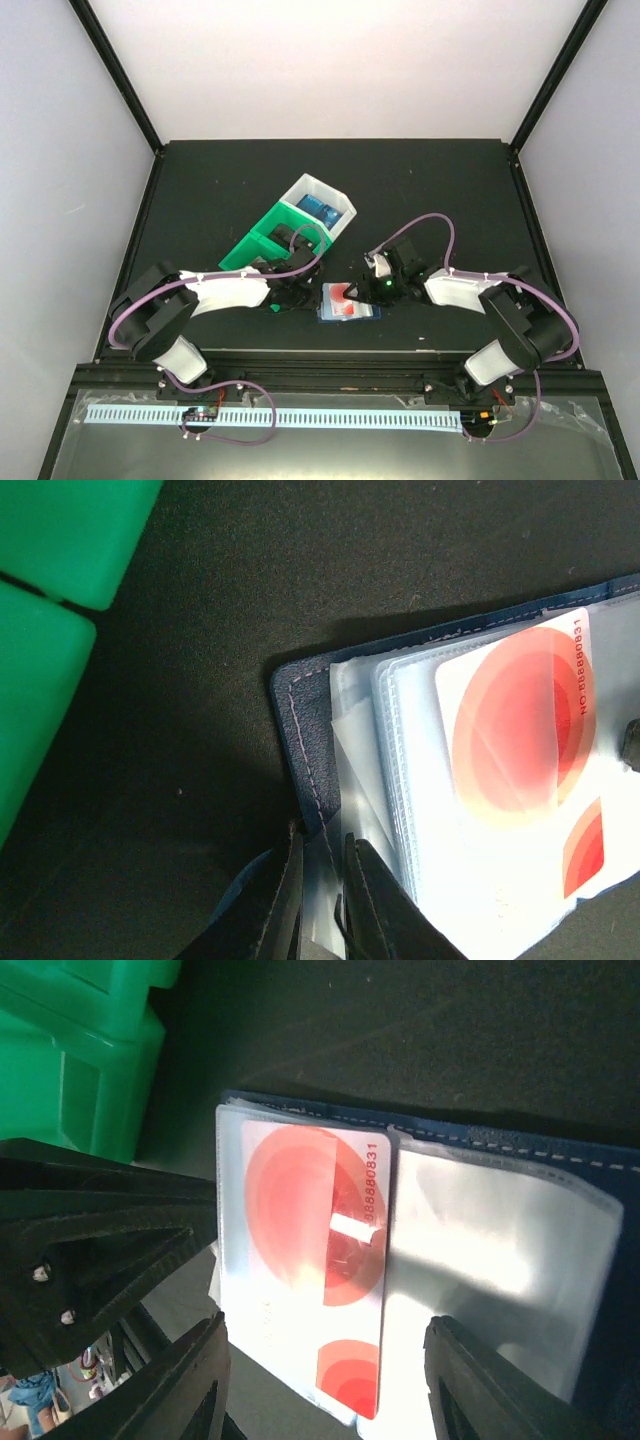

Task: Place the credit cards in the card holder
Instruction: Insert the credit card into the card holder.

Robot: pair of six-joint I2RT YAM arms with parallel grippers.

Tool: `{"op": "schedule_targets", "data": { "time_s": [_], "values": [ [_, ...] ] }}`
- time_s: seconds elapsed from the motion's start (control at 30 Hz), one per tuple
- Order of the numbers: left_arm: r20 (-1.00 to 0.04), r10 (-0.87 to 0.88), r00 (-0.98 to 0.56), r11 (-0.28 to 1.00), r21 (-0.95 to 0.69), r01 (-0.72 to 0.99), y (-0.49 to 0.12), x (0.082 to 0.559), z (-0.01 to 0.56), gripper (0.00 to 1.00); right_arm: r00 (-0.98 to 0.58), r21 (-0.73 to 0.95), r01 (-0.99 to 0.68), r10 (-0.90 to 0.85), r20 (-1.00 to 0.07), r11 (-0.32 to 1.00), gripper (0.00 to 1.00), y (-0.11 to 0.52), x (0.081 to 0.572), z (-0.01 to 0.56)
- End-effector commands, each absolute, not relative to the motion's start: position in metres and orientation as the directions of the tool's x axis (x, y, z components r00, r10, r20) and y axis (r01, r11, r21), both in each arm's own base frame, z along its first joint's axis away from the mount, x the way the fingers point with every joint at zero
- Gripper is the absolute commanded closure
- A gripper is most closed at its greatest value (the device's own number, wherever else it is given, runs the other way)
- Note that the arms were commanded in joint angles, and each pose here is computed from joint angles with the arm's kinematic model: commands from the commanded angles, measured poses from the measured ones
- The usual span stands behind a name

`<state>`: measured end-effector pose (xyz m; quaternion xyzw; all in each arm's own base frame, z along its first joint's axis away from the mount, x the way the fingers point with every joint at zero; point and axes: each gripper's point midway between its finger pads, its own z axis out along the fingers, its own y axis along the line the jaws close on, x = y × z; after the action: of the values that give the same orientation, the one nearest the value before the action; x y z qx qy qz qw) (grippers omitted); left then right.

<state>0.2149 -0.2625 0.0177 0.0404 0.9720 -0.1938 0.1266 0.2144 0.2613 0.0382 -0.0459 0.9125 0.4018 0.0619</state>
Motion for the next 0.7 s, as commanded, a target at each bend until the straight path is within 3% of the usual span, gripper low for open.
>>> {"op": "schedule_targets", "data": {
  "time_s": [0.0,0.23,0.53,0.67],
  "values": [
    [-0.233,0.047,-0.971,0.921,-0.366,0.133,-0.261,0.206,0.011,0.87,-0.987,0.679,-0.142,-0.048,-0.156,0.721,0.45,0.262,0.215,0.035],
    [-0.225,0.054,-0.973,0.917,-0.374,0.137,-0.262,0.203,0.009,0.87,-0.983,0.657,-0.179,-0.103,-0.152,0.732,0.49,0.280,0.210,0.033],
    [-0.217,0.056,-0.974,0.910,-0.390,0.139,-0.264,0.202,0.007,0.87,-0.975,0.725,-0.222,-0.163,-0.152,0.651,0.50,0.303,0.200,0.041],
    [-0.226,0.052,-0.973,0.910,-0.390,0.139,-0.263,0.202,0.009,0.87,-0.974,0.663,-0.226,-0.147,-0.173,0.714,0.50,0.293,0.205,0.039]
  ]
}}
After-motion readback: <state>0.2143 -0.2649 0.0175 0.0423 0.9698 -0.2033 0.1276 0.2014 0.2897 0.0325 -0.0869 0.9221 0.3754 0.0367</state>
